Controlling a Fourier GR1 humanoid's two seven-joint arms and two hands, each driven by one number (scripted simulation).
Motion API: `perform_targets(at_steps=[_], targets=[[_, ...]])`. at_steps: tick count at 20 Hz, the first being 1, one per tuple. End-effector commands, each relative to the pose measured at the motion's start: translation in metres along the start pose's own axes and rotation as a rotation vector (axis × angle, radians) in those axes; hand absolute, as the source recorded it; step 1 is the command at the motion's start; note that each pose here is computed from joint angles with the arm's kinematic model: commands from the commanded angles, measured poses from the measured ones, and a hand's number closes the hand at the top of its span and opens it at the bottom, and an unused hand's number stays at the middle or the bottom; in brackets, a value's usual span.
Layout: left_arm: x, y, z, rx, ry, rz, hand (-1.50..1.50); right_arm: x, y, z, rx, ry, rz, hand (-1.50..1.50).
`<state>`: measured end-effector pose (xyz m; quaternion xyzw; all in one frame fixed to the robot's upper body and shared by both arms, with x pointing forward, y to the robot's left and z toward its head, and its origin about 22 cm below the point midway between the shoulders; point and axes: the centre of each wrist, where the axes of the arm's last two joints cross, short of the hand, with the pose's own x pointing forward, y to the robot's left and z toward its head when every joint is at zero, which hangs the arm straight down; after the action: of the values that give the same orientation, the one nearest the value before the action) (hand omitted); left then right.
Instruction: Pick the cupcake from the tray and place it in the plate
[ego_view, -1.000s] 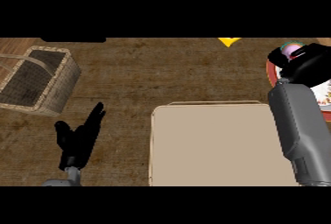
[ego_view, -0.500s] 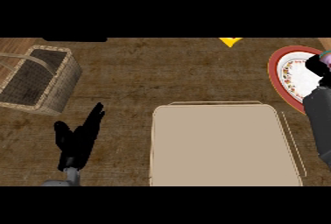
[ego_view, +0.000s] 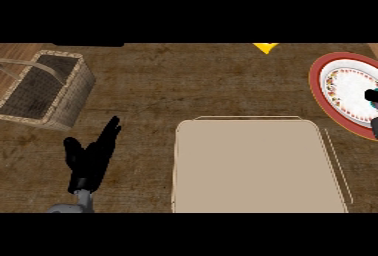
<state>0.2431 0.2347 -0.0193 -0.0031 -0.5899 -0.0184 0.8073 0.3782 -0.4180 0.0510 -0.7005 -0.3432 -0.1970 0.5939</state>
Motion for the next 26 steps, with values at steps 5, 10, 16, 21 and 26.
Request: perform_targets(at_steps=[5, 10, 16, 21, 26], targets=[[-0.01, -0.009, 0.002, -0.004, 0.044, 0.006, 0.0, -0.023, -0.006, -0.017, 0.143, -0.041, -0.129, -1.5], [-0.008, -0.007, 0.003, -0.013, 0.053, 0.004, 0.0, -0.003, -0.02, -0.027, 0.008, -0.087, -0.365, -1.5], [-0.006, -0.006, -0.007, 0.008, 0.051, 0.014, 0.0, -0.041, -0.024, -0.039, 0.004, -0.031, -0.511, -1.5], [-0.024, 0.0, 0.008, 0.03, 0.061, 0.03, 0.0, -0.084, -0.018, -0.026, 0.152, -0.059, -0.62, -1.5], [-0.015, -0.001, 0.018, 0.043, 0.085, 0.019, 0.0, -0.116, -0.026, -0.017, 0.284, -0.109, -0.633, -1.5]])
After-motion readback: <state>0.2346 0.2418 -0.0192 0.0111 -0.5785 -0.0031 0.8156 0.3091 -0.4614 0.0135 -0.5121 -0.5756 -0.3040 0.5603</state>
